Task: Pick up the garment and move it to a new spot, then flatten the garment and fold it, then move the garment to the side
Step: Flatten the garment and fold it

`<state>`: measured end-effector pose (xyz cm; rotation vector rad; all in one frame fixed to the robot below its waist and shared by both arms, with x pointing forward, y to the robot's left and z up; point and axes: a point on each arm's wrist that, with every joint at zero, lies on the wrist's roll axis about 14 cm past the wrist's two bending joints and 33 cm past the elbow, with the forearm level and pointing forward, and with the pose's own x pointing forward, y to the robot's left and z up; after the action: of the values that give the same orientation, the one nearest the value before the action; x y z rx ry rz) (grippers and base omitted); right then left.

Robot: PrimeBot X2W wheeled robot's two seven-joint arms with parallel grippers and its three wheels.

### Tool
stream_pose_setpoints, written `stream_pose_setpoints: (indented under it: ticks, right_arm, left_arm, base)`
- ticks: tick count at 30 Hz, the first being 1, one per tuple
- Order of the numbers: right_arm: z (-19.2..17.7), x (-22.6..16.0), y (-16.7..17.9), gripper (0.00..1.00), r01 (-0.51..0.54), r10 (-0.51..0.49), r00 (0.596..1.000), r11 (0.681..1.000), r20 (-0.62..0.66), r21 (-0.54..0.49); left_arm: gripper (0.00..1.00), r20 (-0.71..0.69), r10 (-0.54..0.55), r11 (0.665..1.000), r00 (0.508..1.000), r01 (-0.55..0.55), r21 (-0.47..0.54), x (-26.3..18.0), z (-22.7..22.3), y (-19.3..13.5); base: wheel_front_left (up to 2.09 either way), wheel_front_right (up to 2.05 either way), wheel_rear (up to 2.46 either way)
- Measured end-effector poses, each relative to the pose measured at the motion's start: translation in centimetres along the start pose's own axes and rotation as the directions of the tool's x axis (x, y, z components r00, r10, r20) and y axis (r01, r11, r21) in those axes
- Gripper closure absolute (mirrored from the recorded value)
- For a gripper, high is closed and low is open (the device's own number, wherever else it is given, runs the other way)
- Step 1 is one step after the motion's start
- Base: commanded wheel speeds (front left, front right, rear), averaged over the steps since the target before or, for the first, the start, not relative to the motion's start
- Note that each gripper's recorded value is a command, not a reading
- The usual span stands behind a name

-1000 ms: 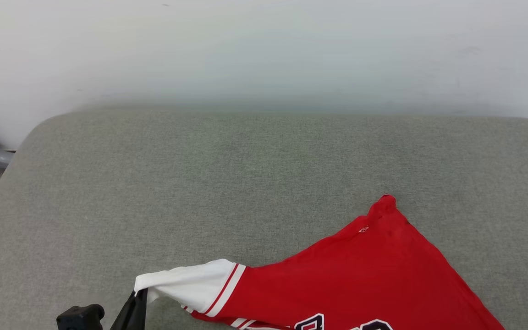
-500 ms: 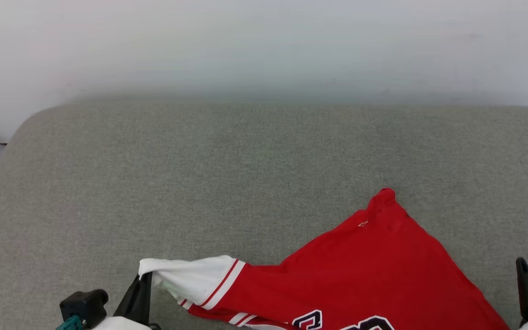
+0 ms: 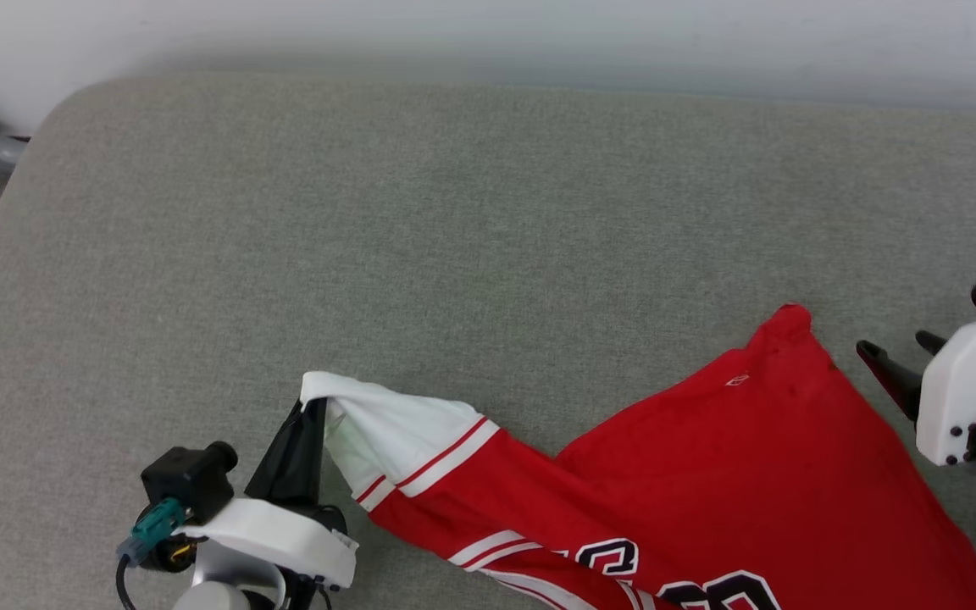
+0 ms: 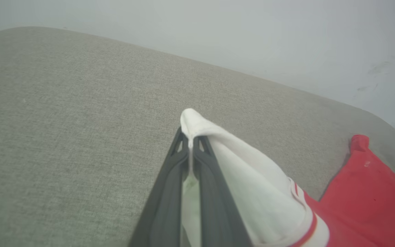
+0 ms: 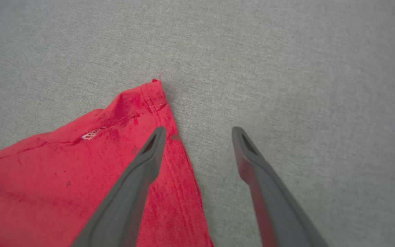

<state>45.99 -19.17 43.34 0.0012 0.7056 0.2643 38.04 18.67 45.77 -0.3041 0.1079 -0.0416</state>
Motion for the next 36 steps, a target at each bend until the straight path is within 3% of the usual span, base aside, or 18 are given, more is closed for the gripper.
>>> stream_pose_setpoints:
  ticks: [4, 8, 15, 16, 17, 18, 21, 25, 31, 36]
  right_arm:
    - [1.0, 2.7, 1.8, 0.0, -0.06, 0.052, 0.995, 0.994, -0.085, -0.097]
    - [-0.4, 5.4, 3.7, 0.0, -0.122, 0.092, 0.978, 0.98, -0.187, -0.157]
    - [-4.6, 7.5, 4.5, 0.0, -0.175, 0.123, 0.922, 0.978, -0.367, -0.111]
    - [-4.8, 7.5, 4.6, 0.23, -0.181, 0.13, 0.915, 0.978, -0.381, -0.103]
    - [-5.0, 7.4, 4.7, 0.75, -0.186, 0.132, 0.911, 0.977, -0.391, -0.103]
    - [-5.3, 7.3, 4.6, 1.0, -0.187, 0.137, 0.903, 0.979, -0.406, -0.086]
    - [-5.6, 7.0, 5.0, 1.0, -0.2, 0.157, 0.897, 0.978, -0.414, -0.062]
    - [-4.5, 6.5, 4.9, 1.0, -0.194, 0.165, 0.928, 0.98, -0.334, -0.053]
    - [0.3, 4.9, 3.7, 1.0, -0.131, 0.124, 0.989, 0.988, -0.082, -0.085]
    - [4.8, 2.0, 2.1, 1.0, -0.054, 0.062, 0.988, 0.996, 0.143, -0.065]
  left_arm:
    - [1.0, 0.017, -0.004, 1.0, 1.0, 0.004, -0.001, 1.1, 0.3, -0.1]
    - [1.0, 0.018, 0.009, 1.0, 1.0, -0.009, -0.004, 1.6, 0.1, 0.3]
    - [1.0, 0.009, 0.038, 0.999, 0.999, -0.038, -0.011, 1.5, -0.6, 1.1]
    - [1.0, 0.009, 0.041, 0.999, 0.999, -0.041, -0.011, 1.5, -0.6, 1.2]
    - [1.0, 0.01, 0.042, 0.999, 0.999, -0.042, -0.013, 1.5, -0.6, 1.2]
    - [1.0, 0.011, 0.044, 0.999, 0.999, -0.043, -0.016, 1.4, -0.5, 1.2]
    - [1.0, 0.014, 0.045, 0.999, 0.999, -0.045, -0.018, 1.3, -0.5, 1.2]
    - [1.0, 0.029, 0.044, 0.999, 0.999, -0.044, -0.017, 1.1, 0.0, 1.2]
    - [1.0, 0.05, 0.026, 0.999, 0.998, -0.028, 0.047, 0.3, 1.4, 1.4]
    - [1.0, 0.094, 0.016, 0.997, 0.995, -0.023, 0.069, 0.2, 3.6, 1.1]
  base:
    - [0.0, 0.0, 0.0]
    - [0.0, 0.0, 0.0]
    - [0.0, 0.0, 0.0]
    - [0.0, 0.0, 0.0]
    - [0.0, 0.0, 0.0]
    - [0.0, 0.0, 0.0]
    - [0.0, 0.0, 0.0]
    - [0.0, 0.0, 0.0]
    - [0.0, 0.0, 0.0]
    - [0.0, 0.0, 0.0]
